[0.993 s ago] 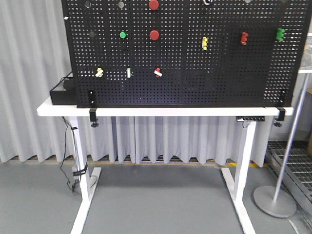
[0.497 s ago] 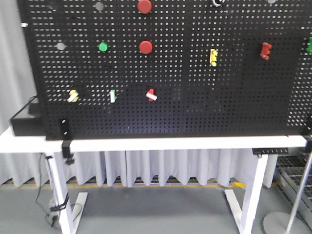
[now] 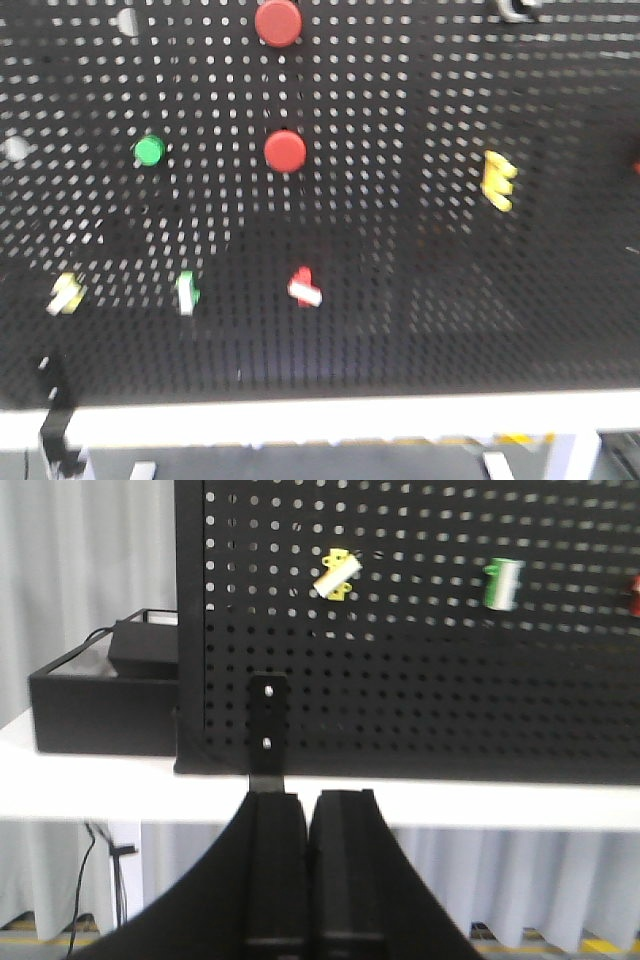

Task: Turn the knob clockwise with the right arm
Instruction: 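Drive the base forward up close to the black pegboard, then move the right gripper toward the small silver knob on the pegboard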

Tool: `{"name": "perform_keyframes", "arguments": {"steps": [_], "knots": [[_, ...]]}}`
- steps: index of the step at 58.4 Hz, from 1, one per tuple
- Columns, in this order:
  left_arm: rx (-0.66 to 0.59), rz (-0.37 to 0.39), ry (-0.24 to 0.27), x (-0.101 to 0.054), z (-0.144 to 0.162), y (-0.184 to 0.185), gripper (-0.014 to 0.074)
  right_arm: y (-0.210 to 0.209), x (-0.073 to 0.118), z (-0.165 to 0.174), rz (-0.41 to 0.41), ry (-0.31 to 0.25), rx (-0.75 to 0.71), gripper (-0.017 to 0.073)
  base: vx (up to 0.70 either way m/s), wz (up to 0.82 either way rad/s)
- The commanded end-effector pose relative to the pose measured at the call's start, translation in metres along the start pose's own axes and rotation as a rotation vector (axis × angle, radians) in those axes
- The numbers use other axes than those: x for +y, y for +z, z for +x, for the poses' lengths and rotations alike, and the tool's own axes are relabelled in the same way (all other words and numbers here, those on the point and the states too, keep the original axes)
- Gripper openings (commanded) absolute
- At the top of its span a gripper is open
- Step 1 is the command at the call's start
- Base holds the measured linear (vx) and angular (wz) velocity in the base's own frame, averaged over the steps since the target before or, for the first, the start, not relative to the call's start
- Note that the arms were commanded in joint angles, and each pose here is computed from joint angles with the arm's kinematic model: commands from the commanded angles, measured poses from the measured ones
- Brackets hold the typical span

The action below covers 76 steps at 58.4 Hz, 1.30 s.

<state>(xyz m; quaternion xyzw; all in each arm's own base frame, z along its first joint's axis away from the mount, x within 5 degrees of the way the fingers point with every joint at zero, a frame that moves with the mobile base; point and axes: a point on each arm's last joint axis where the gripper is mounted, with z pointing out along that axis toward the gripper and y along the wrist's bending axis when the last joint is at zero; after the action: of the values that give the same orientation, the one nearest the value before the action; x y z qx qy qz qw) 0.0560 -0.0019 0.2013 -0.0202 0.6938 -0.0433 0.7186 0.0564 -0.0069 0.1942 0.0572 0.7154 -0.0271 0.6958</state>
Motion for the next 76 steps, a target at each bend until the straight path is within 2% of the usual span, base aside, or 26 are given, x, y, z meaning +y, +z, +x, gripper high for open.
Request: {"name": "perform_keyframes", "arguments": {"steps": [1,32,69,74,76], "knots": [[-0.069,-0.005,-0.017,0.001,-0.003,0.000,-0.0006,-0.001,0.000,-0.007,-0.002,-0.016,-0.092,-0.0008,0.44,0.07],[-0.069,-0.005,-0.017,0.001,-0.003,0.000,-0.0006,-0.001,0.000,-0.007,-0.002,-0.016,-0.092,-0.0008,0.33,0.04],[-0.069,-0.005,-0.017,0.001,-0.003,0.000,-0.0006,-0.001,0.000,-0.007,-0.003,-0.006,-0.097,-0.0008,0.05,0.00],[-0.069,-0.005,-0.017,0.001,-0.003,0.000,-0.0006,-0.002,0.001,-0.016,-0.011,-0.003,-0.182,-0.0008,0.00,0.00],[-0.069,-0.005,-0.017,0.001,-0.003,0.000,-0.0006,-0.003,0.002,-0.021,-0.017,0.015,-0.239,-0.0008,0.00,0.00]]}}
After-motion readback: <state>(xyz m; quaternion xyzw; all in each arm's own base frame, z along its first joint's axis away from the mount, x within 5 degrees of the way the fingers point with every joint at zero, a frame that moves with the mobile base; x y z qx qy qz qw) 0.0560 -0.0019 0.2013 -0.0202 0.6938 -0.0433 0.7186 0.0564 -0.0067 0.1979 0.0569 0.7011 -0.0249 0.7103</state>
